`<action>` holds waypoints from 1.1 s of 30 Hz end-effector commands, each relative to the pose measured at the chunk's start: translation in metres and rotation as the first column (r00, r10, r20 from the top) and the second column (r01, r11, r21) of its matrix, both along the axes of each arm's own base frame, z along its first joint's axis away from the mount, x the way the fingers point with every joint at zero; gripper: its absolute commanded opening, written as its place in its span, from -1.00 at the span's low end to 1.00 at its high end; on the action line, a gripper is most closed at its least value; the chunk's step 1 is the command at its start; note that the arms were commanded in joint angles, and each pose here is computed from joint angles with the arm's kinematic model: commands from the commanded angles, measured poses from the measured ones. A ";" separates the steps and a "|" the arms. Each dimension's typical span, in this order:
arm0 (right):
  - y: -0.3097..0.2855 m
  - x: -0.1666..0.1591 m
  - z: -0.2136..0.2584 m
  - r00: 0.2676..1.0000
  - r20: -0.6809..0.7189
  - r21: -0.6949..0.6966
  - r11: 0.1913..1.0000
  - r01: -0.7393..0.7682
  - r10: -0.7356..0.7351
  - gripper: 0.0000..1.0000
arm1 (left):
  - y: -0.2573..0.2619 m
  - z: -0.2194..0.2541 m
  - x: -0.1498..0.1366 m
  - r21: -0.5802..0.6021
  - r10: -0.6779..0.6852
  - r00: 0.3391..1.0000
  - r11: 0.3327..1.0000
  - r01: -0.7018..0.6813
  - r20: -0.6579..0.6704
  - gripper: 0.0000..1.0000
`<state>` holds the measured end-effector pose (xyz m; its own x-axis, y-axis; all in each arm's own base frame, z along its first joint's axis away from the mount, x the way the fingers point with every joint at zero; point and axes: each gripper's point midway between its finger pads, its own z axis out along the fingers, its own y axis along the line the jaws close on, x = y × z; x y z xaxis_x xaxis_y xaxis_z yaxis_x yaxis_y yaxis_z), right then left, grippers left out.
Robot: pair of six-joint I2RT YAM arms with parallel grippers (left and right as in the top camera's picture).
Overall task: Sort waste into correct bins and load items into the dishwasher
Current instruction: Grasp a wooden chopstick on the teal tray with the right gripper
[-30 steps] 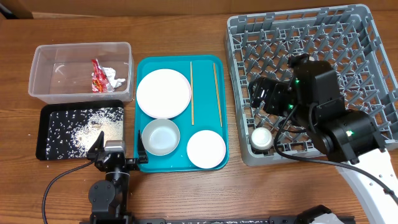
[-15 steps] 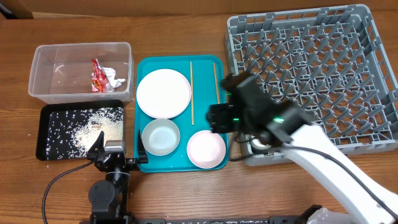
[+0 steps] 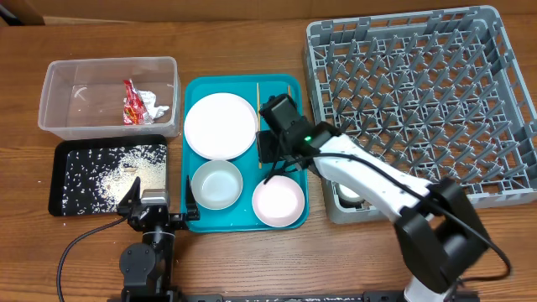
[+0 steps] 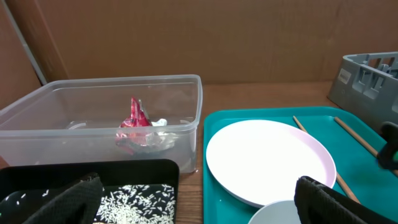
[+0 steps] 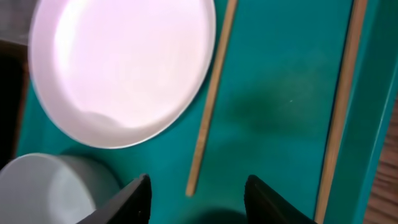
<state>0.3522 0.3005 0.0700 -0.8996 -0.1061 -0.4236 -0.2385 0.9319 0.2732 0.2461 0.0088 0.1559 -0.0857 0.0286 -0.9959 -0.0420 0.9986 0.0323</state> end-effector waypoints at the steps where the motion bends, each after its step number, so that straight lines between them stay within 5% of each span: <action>1: -0.001 0.011 -0.010 1.000 0.021 -0.025 1.000 0.019 -0.018 -0.01 | 0.001 0.001 0.000 0.016 0.006 1.000 1.000 -0.006 0.010 0.99; 10: 0.002 0.006 -0.051 0.998 -0.046 -0.059 0.998 0.035 -0.038 -0.10 | 0.001 0.001 0.000 0.016 0.006 1.000 1.000 -0.006 0.010 1.00; 22: 0.023 0.001 -0.046 0.996 -0.044 0.016 0.997 -0.075 0.076 -0.08 | 0.001 0.001 0.000 0.016 0.006 1.000 1.000 -0.006 0.010 1.00; 28: 0.007 0.009 -0.067 0.999 -0.031 -0.081 0.997 -0.018 0.016 -0.09 | 0.001 0.001 0.000 0.016 0.006 1.000 1.000 -0.006 0.010 1.00; 33: 0.002 0.004 -0.081 0.998 -0.069 -0.101 0.995 0.004 -0.011 -0.56 | 0.001 0.001 0.000 0.016 0.006 1.000 1.000 -0.006 0.010 1.00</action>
<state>0.3593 0.3075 0.0085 -0.9155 -0.1346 -0.3792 -0.2335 0.9452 0.2284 0.2461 0.0088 0.1559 -0.0857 0.0286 -0.9959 -0.0420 0.9986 0.0323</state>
